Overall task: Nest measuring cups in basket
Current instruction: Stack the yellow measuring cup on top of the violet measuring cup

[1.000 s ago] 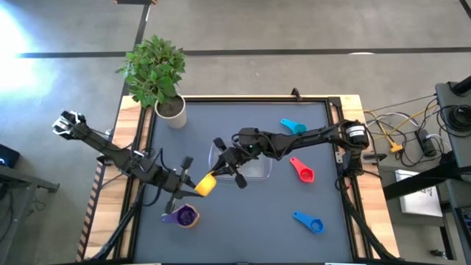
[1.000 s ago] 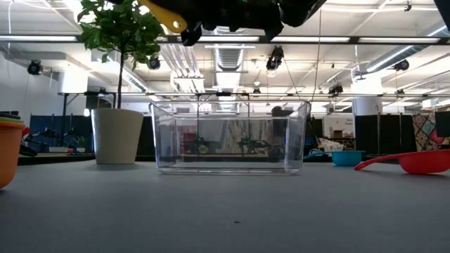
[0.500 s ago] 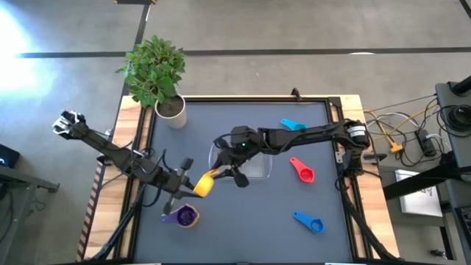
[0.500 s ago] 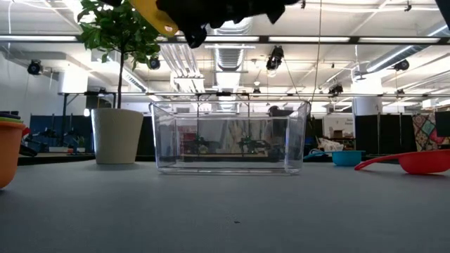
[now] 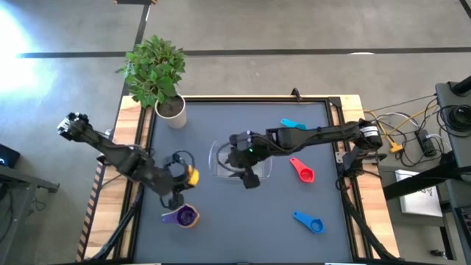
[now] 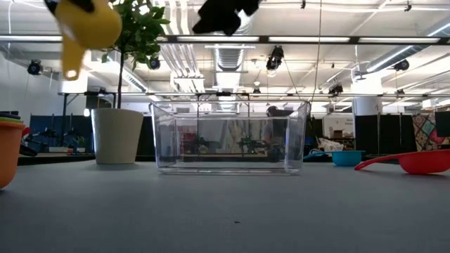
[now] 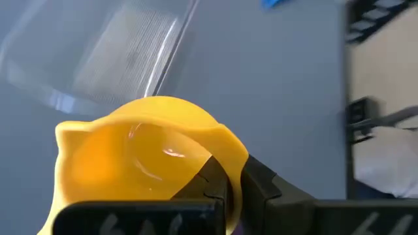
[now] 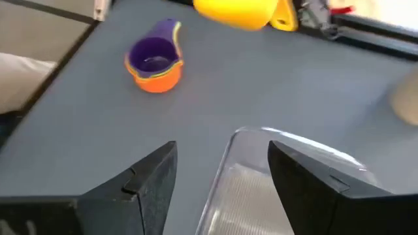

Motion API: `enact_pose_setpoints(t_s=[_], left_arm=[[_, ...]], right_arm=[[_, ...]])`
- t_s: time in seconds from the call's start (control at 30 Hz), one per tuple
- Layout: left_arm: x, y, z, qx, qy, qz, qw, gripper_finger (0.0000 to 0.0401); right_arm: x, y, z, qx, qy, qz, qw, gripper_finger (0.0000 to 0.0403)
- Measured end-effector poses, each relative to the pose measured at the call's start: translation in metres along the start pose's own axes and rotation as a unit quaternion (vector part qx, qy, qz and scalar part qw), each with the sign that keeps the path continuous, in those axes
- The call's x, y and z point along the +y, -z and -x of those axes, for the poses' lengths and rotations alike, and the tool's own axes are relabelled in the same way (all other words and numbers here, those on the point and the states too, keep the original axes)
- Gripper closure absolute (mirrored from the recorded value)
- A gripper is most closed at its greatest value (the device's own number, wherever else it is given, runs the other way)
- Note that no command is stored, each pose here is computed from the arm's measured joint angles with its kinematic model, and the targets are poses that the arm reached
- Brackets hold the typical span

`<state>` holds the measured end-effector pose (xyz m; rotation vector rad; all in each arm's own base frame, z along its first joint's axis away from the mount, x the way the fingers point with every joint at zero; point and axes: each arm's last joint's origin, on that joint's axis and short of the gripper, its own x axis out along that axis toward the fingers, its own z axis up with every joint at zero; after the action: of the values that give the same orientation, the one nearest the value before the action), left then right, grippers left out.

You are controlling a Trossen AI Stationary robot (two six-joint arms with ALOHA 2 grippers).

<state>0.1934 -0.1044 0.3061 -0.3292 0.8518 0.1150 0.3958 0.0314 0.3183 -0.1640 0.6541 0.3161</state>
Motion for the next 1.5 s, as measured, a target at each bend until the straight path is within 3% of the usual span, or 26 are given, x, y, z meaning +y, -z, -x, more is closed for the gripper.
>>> enact_pose_setpoints(t_s=[0.2, 0.5, 1.0, 1.5], left_arm=[[-0.027, 0.003, -0.026, 0.126, -0.042, 0.081, 0.988, 0.04], [-0.068, 0.025, -0.073, 0.262, -0.092, 0.138, 0.951, 0.04], [-0.099, 0.033, -0.093, 0.263, -0.132, 0.219, 0.93, 0.0401], [-0.106, 0.039, -0.119, 0.289, -0.189, 0.237, 0.908, 0.0401]], right_arm=[[0.018, 0.0, 0.006, 0.016, 0.055, 0.022, 0.998, 0.0183], [0.025, 0.023, 0.016, 0.017, 0.07, 0.018, 0.997, 0.0184], [0.038, 0.072, 0.056, -0.121, 0.112, -0.018, 0.986, 0.0184], [0.041, 0.086, 0.064, -0.129, 0.117, -0.031, 0.984, 0.0184]])
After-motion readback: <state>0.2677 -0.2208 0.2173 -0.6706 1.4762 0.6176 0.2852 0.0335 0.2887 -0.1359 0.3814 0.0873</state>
